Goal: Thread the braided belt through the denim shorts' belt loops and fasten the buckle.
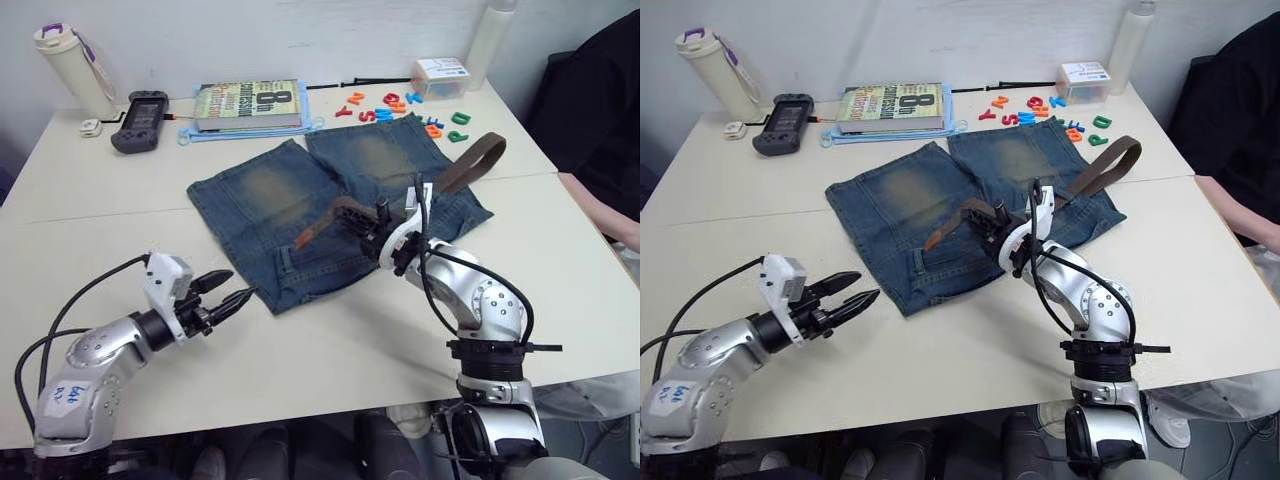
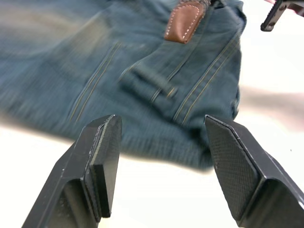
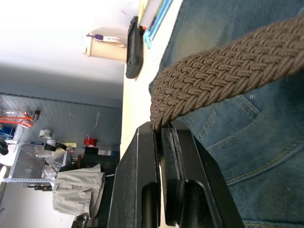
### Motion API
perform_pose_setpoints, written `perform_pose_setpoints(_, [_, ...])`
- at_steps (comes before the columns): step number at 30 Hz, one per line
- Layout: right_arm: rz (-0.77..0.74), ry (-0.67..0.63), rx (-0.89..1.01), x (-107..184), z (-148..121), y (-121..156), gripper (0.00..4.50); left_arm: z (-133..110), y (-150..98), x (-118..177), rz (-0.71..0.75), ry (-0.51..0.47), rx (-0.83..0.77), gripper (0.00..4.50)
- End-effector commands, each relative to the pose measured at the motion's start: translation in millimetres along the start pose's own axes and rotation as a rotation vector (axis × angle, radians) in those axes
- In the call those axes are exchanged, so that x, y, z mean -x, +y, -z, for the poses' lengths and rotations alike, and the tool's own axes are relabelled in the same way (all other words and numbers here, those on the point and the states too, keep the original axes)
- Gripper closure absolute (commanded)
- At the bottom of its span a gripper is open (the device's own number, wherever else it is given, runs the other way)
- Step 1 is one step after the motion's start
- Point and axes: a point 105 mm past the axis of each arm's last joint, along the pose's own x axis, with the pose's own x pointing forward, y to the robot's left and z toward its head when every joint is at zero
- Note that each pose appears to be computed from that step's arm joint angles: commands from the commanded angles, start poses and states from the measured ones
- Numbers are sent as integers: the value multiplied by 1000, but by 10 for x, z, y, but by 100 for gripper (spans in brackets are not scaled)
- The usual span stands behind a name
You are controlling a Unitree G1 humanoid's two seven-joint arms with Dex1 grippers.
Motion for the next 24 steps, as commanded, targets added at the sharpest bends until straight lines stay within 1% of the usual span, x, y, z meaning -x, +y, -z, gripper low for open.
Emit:
perform_pose_setpoints(1, [-55,-6,6,-67,32,76,450,-38,-16,53,-7,-15,2,140])
perform_pose_setpoints(11, [-12,-12,37,-100,60,-185,450,-111,-32,28,-8,-36,13,140])
perform_pose_setpoints(14, [14,4,48,-99,121,-284,450,-142,-32,14,-5,-43,8,140])
perform_pose_setpoints(18, [30,45,39,-134,275,-358,450,-156,-42,2,3,-45,6,140])
perform_pose_setpoints(24, [28,66,4,-226,395,-388,450,-147,-61,-25,13,-41,3,140])
